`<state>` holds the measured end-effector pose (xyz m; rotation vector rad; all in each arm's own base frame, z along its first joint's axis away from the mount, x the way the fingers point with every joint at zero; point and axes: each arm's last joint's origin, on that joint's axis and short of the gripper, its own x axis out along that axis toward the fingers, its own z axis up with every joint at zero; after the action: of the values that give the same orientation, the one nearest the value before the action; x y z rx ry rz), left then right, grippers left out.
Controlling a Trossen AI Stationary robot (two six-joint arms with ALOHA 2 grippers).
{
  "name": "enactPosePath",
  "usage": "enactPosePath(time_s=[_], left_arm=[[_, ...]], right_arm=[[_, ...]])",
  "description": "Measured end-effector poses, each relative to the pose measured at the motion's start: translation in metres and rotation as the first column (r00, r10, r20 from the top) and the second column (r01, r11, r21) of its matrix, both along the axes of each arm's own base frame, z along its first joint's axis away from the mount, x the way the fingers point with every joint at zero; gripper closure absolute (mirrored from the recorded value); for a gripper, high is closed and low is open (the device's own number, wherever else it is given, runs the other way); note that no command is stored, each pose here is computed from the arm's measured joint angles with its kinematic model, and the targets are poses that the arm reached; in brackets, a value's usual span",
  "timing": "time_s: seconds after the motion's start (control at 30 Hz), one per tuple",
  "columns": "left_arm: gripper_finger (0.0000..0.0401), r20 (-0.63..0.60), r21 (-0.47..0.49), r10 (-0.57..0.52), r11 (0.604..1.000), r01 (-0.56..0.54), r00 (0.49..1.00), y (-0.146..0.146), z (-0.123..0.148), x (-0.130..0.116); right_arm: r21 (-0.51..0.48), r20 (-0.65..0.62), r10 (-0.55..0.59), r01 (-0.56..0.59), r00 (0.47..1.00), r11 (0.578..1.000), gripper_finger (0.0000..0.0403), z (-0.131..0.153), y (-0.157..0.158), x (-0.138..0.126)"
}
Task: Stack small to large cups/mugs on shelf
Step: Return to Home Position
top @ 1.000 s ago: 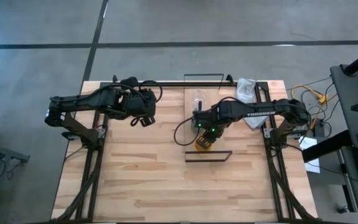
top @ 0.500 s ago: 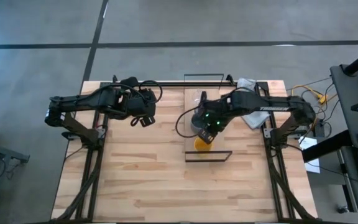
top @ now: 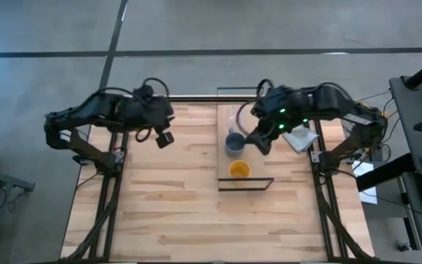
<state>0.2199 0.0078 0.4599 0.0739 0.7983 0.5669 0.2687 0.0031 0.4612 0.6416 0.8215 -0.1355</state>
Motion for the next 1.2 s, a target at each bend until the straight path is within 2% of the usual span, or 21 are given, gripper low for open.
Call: enactPosePath(time_s=[0.2,0.4,0.5,0.6,0.7,0.83,0.97,1.13,1.2], left_arm=[[0.0333,0.083,-0.002,-0.001,1.0,0.001,0.997,0.001,0.016,-0.032],[0.0333,0.176,-0.038,-0.027,0.999,0.034,0.984,0.001,0.03,-0.073],[0.0333,0.251,-0.133,-0.079,0.984,0.115,0.965,-0.001,0.036,-0.097],[0.0333,0.331,-0.282,-0.092,0.94,0.191,0.939,-0.004,0.038,-0.119],[0.0333,0.372,-0.352,-0.085,0.908,0.226,0.924,-0.006,0.037,-0.133],[0.0333,0.421,-0.331,-0.092,0.911,0.247,0.903,-0.005,0.034,-0.15],[0.0333,0.44,-0.301,-0.116,0.915,0.268,0.891,-0.005,0.022,-0.154],[0.0333,0.537,-0.216,-0.165,0.921,0.324,0.827,-0.005,0.002,-0.165],[0.0333,0.584,-0.185,-0.194,0.914,0.362,0.788,-0.005,-0.008,-0.165]], right_arm=[[-0.025,0.103,0.024,-0.021,0.994,0.999,0.0344,0.024,0.0,-0.023],[-0.094,0.115,0.094,-0.083,0.989,0.992,0.0344,0.03,0.001,-0.047],[-0.095,0.092,0.101,-0.093,0.991,0.991,0.0344,0.028,0.002,-0.057],[-0.115,0.065,0.131,-0.123,0.989,0.986,0.0344,0.02,0.005,-0.064],[-0.178,0.059,0.143,-0.131,0.988,0.975,0.0344,0.01,0.008,-0.069],[-0.213,0.151,0.158,-0.124,0.976,0.969,0.0344,0.0,0.009,-0.074],[-0.227,0.272,0.185,-0.124,0.944,0.966,0.0344,-0.012,0.012,-0.083],[-0.23,0.419,0.211,-0.121,0.883,0.966,0.0344,-0.032,0.016,-0.097],[-0.222,0.499,0.235,-0.139,0.834,0.965,0.0344,-0.04,0.018,-0.1]])
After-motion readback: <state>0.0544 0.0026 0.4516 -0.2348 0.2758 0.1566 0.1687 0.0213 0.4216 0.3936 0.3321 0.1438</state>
